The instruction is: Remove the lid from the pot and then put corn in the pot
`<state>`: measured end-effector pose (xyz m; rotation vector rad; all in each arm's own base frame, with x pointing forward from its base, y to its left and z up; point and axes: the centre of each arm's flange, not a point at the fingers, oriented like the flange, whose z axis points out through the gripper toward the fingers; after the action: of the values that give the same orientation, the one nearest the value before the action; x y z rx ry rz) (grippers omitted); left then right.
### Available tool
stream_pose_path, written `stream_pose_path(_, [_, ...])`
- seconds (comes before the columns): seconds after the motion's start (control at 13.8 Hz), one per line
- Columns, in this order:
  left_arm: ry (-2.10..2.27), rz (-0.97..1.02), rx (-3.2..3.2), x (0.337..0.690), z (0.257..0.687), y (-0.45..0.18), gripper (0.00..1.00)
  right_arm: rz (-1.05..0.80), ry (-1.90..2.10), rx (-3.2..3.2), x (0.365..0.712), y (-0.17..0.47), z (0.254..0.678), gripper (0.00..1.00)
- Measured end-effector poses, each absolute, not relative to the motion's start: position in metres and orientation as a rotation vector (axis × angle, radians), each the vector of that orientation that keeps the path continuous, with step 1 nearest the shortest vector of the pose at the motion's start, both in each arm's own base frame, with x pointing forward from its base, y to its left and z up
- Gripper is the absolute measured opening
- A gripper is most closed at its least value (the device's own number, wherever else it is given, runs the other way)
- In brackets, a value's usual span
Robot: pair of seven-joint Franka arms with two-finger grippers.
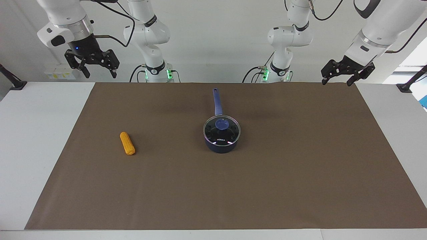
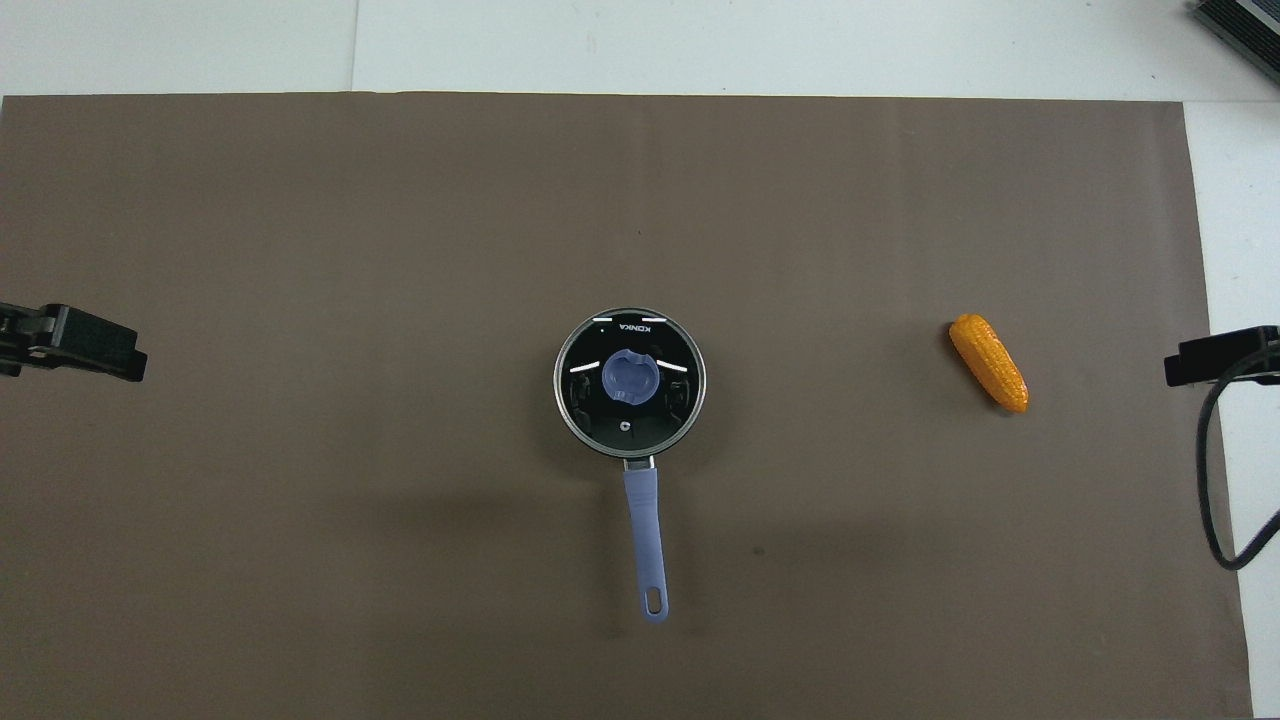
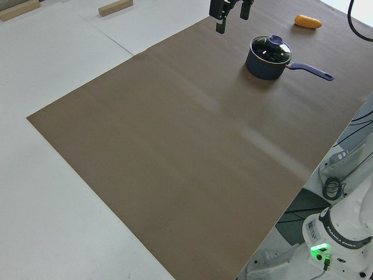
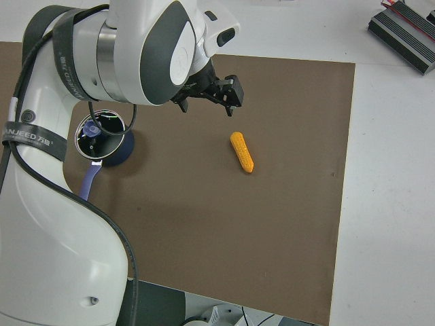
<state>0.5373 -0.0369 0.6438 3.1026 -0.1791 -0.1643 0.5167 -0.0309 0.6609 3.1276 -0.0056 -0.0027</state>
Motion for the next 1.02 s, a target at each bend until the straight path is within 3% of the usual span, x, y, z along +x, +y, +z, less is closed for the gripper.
stream_pose_path(0.29, [-0.225, -0.183, 3.093, 0.538, 0.631, -0.053, 1.0, -0.002, -0.024, 3.128, 0.516, -0.037, 0.661, 1.0])
stream_pose_path(0.73, [-0.346, -0.183, 3.087, 0.542, 0.579, -0.101, 1.0, -0.033, -0.012, 3.13, 0.514, -0.04, 0.654, 1.0])
stream_pose_path(1.02, [-0.305, -0.167, 3.1, 0.536, 0.552, -0.147, 1.0, 0.007, 0.318, 3.107, 0.546, -0.04, 0.562, 1.0])
